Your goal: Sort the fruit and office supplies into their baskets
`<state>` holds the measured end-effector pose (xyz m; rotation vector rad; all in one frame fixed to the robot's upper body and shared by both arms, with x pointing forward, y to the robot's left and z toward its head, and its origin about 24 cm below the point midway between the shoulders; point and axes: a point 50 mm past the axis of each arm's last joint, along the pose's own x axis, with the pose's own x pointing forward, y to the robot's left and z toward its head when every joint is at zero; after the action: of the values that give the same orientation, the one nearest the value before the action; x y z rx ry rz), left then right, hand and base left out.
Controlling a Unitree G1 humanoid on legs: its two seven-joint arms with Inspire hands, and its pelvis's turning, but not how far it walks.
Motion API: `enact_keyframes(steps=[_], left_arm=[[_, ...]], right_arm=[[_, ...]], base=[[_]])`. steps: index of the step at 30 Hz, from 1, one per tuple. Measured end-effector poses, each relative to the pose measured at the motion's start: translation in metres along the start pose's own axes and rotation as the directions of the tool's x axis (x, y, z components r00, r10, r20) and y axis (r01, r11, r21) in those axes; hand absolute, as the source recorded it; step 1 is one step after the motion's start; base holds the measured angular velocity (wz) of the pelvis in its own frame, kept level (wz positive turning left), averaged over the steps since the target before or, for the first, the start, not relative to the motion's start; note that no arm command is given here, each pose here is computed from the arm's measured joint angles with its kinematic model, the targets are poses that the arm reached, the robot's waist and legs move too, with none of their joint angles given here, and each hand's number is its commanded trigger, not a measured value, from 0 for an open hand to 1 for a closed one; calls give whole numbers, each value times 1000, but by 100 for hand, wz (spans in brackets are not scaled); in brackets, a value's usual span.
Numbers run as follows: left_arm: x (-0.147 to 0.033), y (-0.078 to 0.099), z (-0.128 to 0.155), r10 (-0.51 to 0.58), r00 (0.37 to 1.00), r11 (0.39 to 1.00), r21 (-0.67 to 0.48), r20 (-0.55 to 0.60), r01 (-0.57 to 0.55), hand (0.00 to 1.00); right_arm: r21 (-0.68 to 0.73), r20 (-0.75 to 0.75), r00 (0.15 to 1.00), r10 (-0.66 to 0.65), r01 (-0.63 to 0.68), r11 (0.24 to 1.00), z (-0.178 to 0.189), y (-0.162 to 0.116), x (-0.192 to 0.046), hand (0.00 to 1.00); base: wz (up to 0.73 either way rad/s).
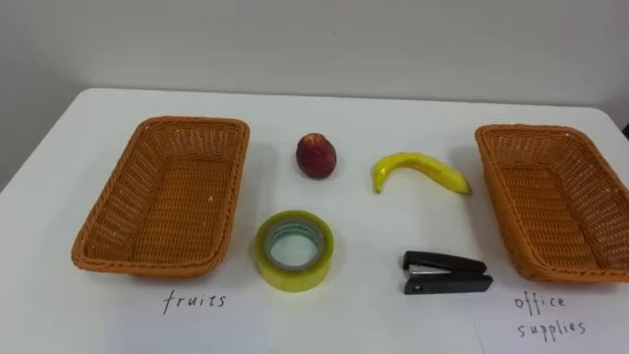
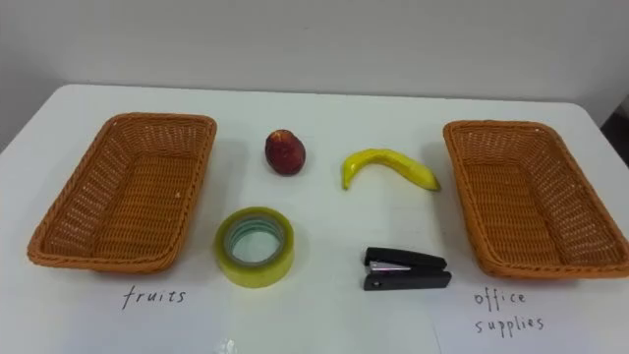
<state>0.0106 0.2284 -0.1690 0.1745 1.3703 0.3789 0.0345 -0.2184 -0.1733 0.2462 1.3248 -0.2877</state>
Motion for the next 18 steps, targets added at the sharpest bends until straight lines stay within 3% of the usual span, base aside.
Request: enact_keyframes(steps=[18], left_arm=[[0, 1, 0, 23, 1000, 1000, -1, -1, -23, 0]], right_arm=[[41, -15, 1000, -3, 4, 999, -3, 2, 0, 0]], base=[[0]])
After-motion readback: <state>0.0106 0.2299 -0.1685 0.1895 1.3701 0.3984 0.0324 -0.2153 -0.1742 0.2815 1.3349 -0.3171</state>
